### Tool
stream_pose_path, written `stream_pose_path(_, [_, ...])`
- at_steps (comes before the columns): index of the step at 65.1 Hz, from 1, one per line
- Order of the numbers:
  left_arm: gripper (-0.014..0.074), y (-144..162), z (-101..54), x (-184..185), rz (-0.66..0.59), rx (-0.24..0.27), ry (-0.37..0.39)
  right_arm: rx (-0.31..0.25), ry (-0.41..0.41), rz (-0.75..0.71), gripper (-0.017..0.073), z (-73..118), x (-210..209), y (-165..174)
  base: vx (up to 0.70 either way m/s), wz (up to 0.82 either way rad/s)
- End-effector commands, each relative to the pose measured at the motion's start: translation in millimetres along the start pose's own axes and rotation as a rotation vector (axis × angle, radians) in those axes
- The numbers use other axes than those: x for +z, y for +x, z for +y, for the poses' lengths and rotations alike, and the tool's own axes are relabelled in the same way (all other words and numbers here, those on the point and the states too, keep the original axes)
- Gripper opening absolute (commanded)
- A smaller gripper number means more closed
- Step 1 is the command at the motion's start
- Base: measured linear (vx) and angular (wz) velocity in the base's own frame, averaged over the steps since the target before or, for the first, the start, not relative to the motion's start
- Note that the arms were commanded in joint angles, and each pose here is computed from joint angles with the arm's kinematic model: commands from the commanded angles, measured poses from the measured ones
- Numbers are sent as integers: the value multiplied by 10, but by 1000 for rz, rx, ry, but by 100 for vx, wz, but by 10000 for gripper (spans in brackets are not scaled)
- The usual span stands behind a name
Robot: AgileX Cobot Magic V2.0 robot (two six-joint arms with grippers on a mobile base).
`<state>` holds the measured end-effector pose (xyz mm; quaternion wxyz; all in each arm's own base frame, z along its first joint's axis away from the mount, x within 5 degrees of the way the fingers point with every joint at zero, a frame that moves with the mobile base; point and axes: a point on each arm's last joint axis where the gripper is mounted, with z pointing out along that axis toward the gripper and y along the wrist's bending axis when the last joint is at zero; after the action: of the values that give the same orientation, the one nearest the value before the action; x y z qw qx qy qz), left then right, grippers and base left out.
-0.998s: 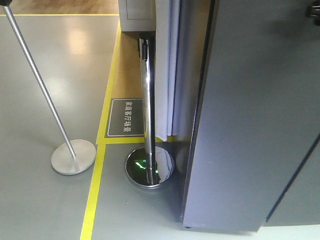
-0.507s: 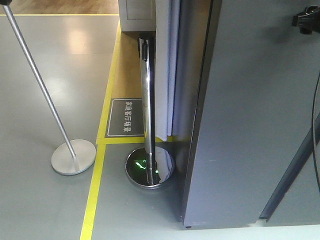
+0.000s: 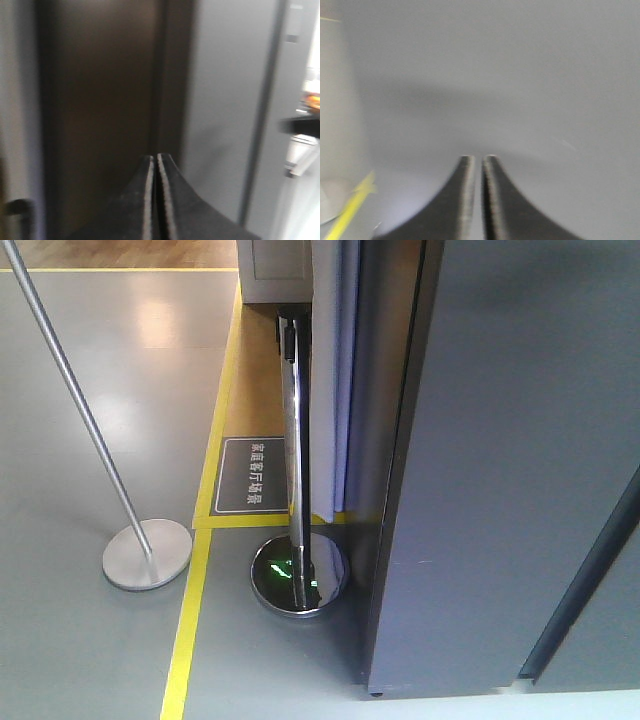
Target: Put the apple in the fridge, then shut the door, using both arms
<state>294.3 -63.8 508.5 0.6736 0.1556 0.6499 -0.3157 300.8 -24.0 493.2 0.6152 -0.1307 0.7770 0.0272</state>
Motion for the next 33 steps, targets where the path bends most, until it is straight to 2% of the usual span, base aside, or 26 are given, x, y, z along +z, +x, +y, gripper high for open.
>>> stream_pose_path(1, [-7,-174,24,-166,-39,46,-47,-89,-94,-117,-10,258,-499,-285,0,0])
stream_pose_path(4, [-7,-183,80,-218,-29,41,-52,-115,-157,-123,-9,369,-648,-315,0,0])
stream_pose_path(7, [-7,-184,120,-257,-16,10,-50,-134,-206,-126,-7,456,-764,-331,0,0])
stream_pose_path(16, [-8,-151,158,-343,46,12,2,-152,-310,-107,-4,650,-1044,-332,0,0])
stream_pose_path(24, [-8,-53,111,-428,71,-7,3,-136,-296,-108,-4,728,-1168,-175,0,0])
stream_pose_path(33, [-8,207,19,-593,113,-60,-17,-106,-236,-94,-4,801,-1214,263,0,0])
